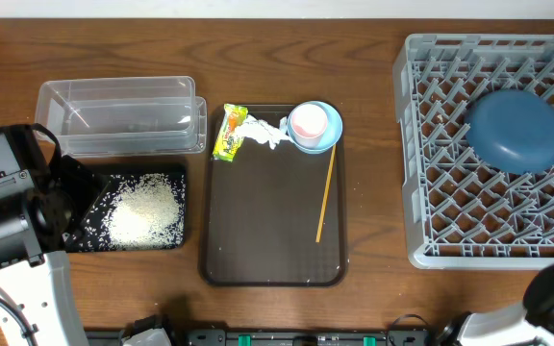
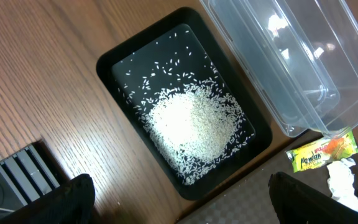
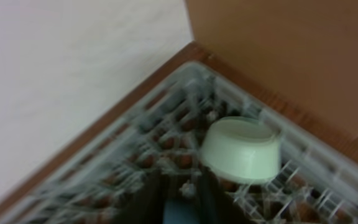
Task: Sort waste into correct bins and load items into the dishwasher rack
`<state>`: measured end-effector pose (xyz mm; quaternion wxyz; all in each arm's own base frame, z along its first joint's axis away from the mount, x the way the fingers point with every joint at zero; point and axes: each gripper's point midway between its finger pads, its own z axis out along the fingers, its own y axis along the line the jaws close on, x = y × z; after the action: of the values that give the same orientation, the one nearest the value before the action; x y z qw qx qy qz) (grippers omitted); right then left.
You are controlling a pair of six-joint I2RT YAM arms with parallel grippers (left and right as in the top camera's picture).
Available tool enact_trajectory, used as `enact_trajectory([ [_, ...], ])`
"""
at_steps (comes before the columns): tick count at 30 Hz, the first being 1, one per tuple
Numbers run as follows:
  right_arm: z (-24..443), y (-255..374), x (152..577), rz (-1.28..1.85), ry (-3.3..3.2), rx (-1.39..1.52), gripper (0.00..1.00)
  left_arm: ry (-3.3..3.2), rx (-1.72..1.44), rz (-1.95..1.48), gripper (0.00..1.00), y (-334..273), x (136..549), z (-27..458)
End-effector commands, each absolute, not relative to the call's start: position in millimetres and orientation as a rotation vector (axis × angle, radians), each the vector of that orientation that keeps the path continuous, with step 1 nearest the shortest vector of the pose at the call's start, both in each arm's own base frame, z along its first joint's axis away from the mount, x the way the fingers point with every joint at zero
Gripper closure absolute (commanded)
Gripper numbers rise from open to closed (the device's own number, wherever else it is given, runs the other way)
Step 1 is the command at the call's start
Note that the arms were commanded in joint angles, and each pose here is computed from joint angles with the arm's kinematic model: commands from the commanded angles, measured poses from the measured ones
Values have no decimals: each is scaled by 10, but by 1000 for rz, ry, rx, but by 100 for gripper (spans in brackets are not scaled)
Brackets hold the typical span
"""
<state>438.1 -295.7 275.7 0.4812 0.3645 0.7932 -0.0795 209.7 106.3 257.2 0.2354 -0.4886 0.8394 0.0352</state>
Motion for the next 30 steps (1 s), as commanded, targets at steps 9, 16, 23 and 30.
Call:
enact_trajectory([
  [9,1841,-3668,4541,-572,2005,910,94,2276,-1356,119,8,1110,2086,2617],
  [16,1350,-3959,4426,-533,2007,1044,97,2276,-1356,119,8,1110,2086,2617],
  [23,1322,-4160,4300,-541,1979,1077,96,2276,-1356,119,8,1110,2086,2617],
  [30,1367,-4018,4532,-350,1977,973,88,2276,-1356,119,8,1110,2086,2617],
])
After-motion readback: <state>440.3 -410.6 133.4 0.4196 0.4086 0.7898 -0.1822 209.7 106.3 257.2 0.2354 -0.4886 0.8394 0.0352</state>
